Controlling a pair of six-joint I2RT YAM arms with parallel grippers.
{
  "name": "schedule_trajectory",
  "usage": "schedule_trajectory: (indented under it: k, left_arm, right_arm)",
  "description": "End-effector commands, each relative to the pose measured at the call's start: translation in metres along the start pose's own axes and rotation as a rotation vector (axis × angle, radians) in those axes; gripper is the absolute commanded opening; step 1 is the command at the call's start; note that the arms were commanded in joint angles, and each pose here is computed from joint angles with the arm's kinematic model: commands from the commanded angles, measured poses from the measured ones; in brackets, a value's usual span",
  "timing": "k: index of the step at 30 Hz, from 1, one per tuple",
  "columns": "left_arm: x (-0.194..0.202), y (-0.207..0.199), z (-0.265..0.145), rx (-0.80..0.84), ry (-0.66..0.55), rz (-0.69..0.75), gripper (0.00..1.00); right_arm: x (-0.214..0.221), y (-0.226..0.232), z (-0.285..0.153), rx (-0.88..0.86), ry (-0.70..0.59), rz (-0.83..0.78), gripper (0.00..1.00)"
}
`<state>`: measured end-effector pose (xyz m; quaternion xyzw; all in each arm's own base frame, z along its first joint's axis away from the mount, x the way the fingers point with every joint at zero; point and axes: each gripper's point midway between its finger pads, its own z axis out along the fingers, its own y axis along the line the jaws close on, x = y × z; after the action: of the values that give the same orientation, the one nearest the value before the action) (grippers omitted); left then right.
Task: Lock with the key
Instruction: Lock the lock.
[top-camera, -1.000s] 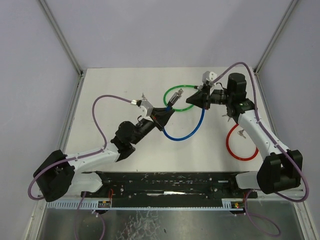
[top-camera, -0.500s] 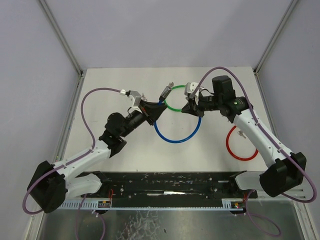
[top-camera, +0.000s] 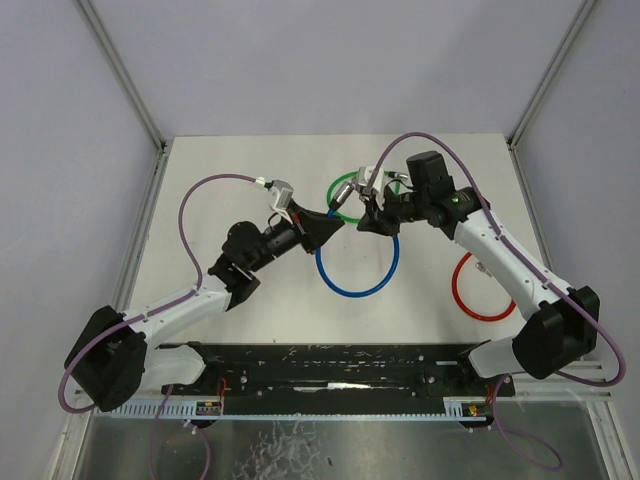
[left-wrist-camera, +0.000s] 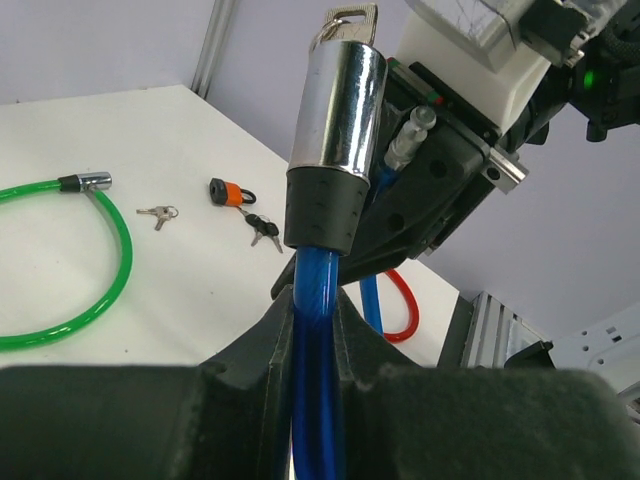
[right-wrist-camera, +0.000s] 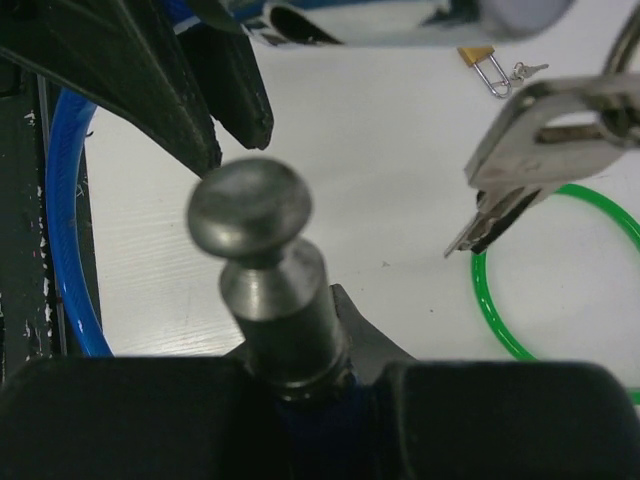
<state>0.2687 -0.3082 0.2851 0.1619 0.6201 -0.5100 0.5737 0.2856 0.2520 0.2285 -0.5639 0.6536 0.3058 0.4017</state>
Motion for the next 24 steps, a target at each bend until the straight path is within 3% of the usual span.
schedule_trajectory:
  k: [1, 24]
  left_arm:
    - [-0.036, -0.017, 0.005, 0.055, -0.11, -0.005, 0.0]
    - [-0.026, -0.015, 0.008, 0.041, -0.064, -0.031, 0.0]
  right_arm:
    - [-0.021, 0.003, 0.001, 0.006, -0.014, -0.045, 0.0]
    - [-0.009, -0.014, 0.02, 0.1, 0.091, 0.006, 0.0]
